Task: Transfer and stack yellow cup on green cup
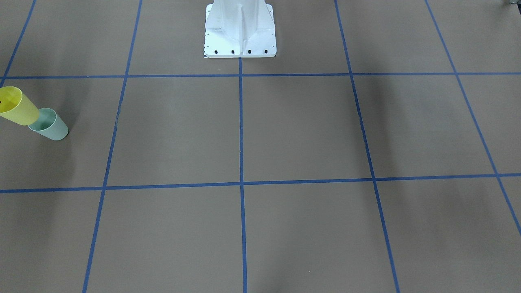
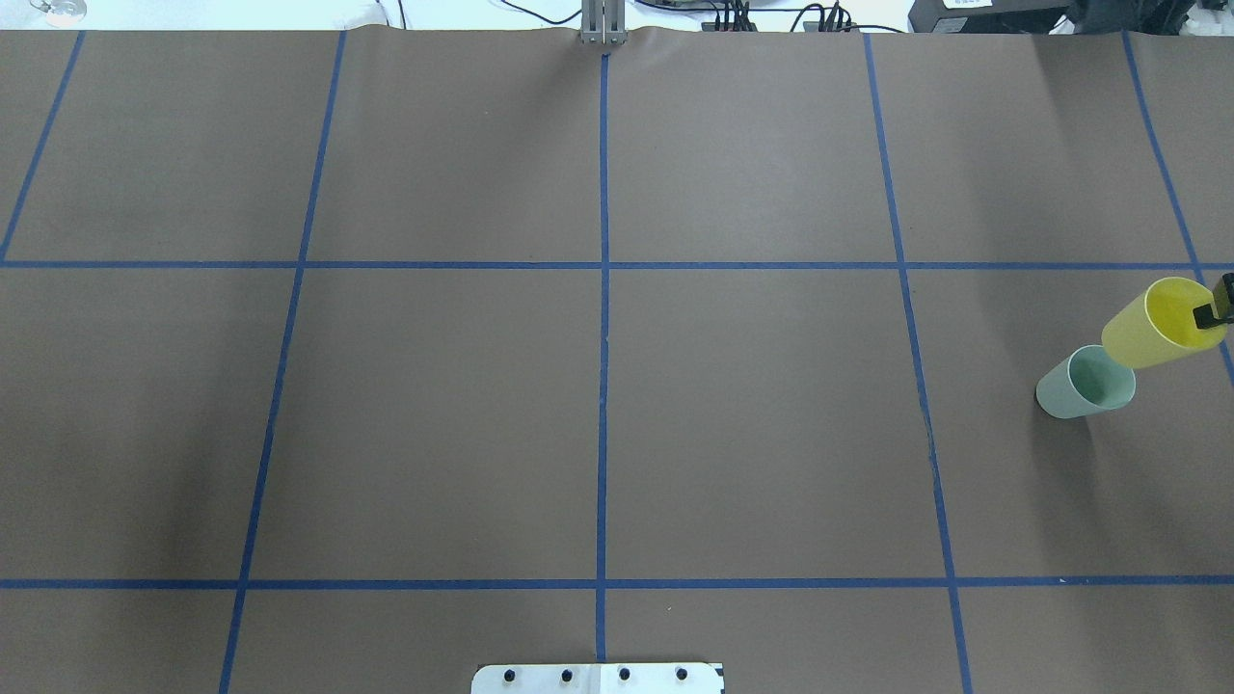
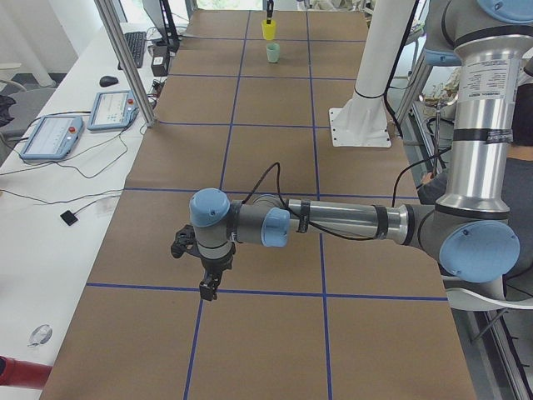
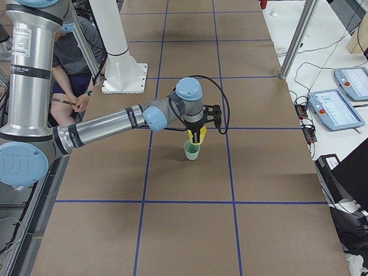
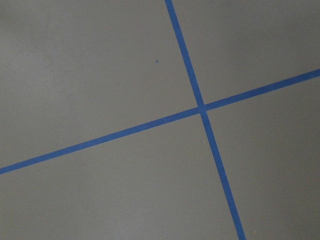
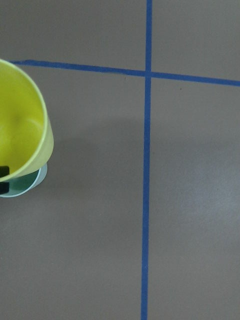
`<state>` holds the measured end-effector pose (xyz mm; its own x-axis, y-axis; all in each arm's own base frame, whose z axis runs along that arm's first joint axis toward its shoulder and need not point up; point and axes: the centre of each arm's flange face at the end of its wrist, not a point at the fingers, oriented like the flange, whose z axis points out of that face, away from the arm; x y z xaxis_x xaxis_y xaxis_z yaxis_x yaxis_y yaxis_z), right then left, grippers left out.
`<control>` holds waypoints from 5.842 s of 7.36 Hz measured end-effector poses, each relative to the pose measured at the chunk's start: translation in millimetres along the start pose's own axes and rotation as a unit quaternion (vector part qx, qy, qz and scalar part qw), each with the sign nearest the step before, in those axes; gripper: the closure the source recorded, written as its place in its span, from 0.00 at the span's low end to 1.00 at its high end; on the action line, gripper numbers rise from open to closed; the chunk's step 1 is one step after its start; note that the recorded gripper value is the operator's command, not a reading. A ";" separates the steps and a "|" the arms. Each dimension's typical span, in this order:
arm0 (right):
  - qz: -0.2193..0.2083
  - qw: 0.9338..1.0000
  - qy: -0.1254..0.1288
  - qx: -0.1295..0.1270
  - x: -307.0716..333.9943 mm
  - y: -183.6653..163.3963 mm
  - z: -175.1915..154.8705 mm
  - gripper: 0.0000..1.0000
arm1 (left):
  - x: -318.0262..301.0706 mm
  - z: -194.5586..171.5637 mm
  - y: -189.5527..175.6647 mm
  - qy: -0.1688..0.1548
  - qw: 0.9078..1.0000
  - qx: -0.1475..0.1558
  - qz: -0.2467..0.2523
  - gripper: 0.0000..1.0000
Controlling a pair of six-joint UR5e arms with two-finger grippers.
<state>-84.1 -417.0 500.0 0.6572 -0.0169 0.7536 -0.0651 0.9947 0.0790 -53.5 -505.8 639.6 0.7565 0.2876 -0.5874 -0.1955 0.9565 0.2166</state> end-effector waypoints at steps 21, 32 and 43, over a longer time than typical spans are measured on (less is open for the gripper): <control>-0.072 0.995 0.062 -0.008 75.6 -40.1 -5.6 0.00 | 1.7 8.4 26.0 0.026 0.999 -0.011 -0.016 0.00; -0.064 0.993 0.083 -0.060 169.9 -18.7 -27.2 0.00 | -23.9 -23.2 53.7 0.052 0.997 0.032 -0.054 0.00; -0.059 0.993 0.083 -0.066 175.5 -17.1 -22.4 0.00 | -27.5 -11.6 73.8 0.051 0.997 0.024 -0.059 0.00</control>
<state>49.2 -434.8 616.3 0.7701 -0.1284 0.6249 0.1112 0.9916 0.0667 -95.9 -442.5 662.6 0.7043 0.1789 -0.6870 -0.0770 0.9813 0.1766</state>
